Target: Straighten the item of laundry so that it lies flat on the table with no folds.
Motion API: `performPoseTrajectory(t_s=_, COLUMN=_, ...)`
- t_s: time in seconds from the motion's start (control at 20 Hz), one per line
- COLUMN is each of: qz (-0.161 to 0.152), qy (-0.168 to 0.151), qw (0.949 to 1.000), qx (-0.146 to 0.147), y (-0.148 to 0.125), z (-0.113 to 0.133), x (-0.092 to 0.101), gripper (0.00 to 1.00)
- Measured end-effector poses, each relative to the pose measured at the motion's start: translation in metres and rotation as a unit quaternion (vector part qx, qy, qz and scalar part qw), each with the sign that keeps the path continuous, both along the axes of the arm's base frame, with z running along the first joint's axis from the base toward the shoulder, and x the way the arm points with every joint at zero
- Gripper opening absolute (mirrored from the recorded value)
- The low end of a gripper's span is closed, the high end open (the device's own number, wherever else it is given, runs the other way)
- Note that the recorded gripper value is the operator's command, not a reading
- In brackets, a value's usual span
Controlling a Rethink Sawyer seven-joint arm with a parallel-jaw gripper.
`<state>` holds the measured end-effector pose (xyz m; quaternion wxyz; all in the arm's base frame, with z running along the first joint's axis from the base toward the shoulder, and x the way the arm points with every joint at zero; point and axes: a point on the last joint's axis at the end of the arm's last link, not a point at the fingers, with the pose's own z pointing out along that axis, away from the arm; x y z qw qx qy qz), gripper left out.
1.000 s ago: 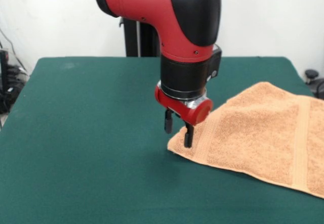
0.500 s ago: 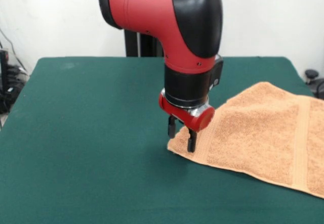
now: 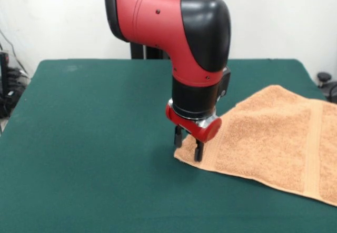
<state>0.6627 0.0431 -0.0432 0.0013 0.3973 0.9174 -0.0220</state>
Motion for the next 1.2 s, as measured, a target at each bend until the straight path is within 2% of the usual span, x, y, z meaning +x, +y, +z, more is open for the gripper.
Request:
performPoseTrajectory(t_s=0.2, qz=0.001, qy=0.0, qw=1.0, qx=0.0, y=-0.0002, z=-0.0001, x=0.0, gripper=1.0)
performPoseTrajectory(t_s=0.25, qz=0.006, qy=-0.002, qw=1.0, qx=-0.001, y=0.0008, z=0.0001, x=0.0014, gripper=0.0)
performPoseTrajectory(t_s=1.2, qz=0.029, qy=-0.004, qw=0.9996, qx=-0.006, y=0.0029, z=0.0001, x=0.0027, gripper=0.0)
